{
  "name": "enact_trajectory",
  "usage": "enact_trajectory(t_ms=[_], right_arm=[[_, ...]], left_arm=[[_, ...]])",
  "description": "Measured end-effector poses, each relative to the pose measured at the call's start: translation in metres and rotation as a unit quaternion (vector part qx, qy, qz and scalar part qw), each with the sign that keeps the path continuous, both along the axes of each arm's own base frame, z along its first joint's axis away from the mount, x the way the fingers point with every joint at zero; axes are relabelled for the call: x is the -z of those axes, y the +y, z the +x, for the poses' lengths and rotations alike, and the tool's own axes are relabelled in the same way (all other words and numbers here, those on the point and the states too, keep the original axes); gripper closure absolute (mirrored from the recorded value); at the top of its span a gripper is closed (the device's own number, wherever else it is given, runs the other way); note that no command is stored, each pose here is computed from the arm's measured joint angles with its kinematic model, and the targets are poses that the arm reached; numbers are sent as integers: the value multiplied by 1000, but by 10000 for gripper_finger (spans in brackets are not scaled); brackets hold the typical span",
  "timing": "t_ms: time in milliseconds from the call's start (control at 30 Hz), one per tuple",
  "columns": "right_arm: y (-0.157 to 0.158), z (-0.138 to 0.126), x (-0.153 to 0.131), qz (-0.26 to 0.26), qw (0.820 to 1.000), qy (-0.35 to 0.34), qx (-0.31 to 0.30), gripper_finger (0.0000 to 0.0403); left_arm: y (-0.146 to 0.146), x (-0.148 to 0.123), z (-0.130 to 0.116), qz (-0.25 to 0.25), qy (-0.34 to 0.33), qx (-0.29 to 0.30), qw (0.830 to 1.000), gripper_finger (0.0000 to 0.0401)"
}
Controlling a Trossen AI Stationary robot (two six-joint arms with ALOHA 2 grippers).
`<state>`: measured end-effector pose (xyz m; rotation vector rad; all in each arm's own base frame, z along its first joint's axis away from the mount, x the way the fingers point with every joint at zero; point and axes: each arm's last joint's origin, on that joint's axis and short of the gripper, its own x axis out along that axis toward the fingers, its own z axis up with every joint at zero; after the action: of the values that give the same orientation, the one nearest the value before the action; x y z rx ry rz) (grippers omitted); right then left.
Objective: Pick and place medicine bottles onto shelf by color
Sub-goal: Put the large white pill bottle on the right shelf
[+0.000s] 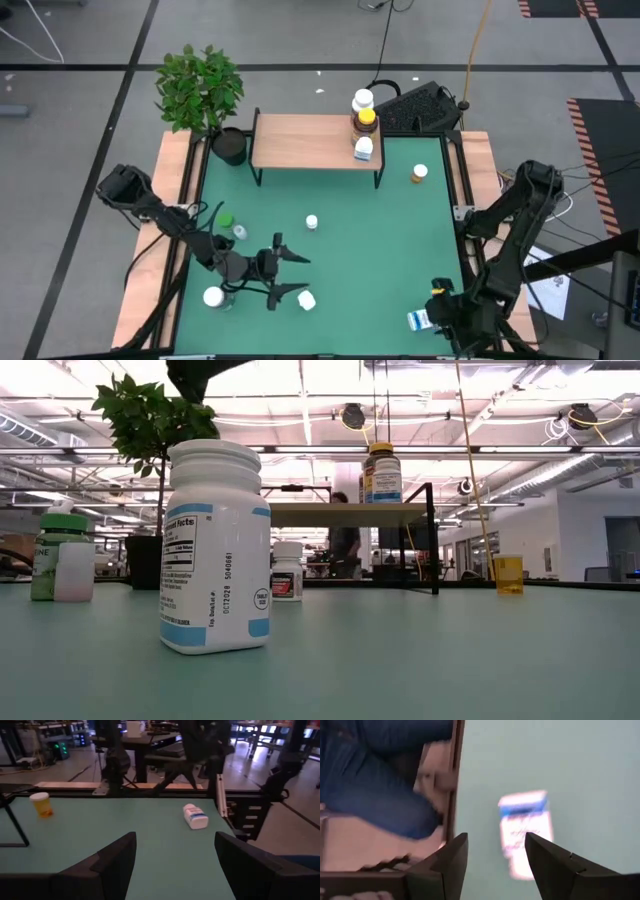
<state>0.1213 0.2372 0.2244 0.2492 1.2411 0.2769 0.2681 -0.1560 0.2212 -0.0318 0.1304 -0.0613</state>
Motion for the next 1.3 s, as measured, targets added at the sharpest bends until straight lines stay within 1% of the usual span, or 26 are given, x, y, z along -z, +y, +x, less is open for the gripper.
enact_trajectory(t_ms=[67,133,200,300,367,433,667,867,1067,1233,1300], right_arm=[[5,-4,5,9,999,33,7,203],[8,-8,10,2,999,50,2,197],[7,-10,15,-21,998,60,0,193],[3,-12,22,-69,995,71,-11,191],[1,-12,26,-100,993,66,-21,191],[1,-11,29,-115,991,57,-32,191],[5,-9,35,-113,992,36,-43,190],[-2,-12,57,-108,993,34,-45,190],[-7,-14,71,-98,994,28,-47,191],[-13,-17,80,-108,992,21,-68,208],[-15,-16,81,-121,989,11,-82,218]], left_arm=[[4,0,2,1,0,-7,1000,128],[7,0,4,1,1,-14,1000,128],[11,1,6,-3,7,-22,1000,128],[14,3,7,-9,13,-28,999,128],[14,3,7,-8,13,-29,999,128],[14,3,7,-7,15,-28,999,128],[16,4,8,-5,19,-31,999,128],[17,7,7,-10,35,-35,999,128],[17,8,7,-26,41,-39,998,128],[18,8,8,-38,41,-43,998,128],[19,8,9,-46,41,-47,997,128]])
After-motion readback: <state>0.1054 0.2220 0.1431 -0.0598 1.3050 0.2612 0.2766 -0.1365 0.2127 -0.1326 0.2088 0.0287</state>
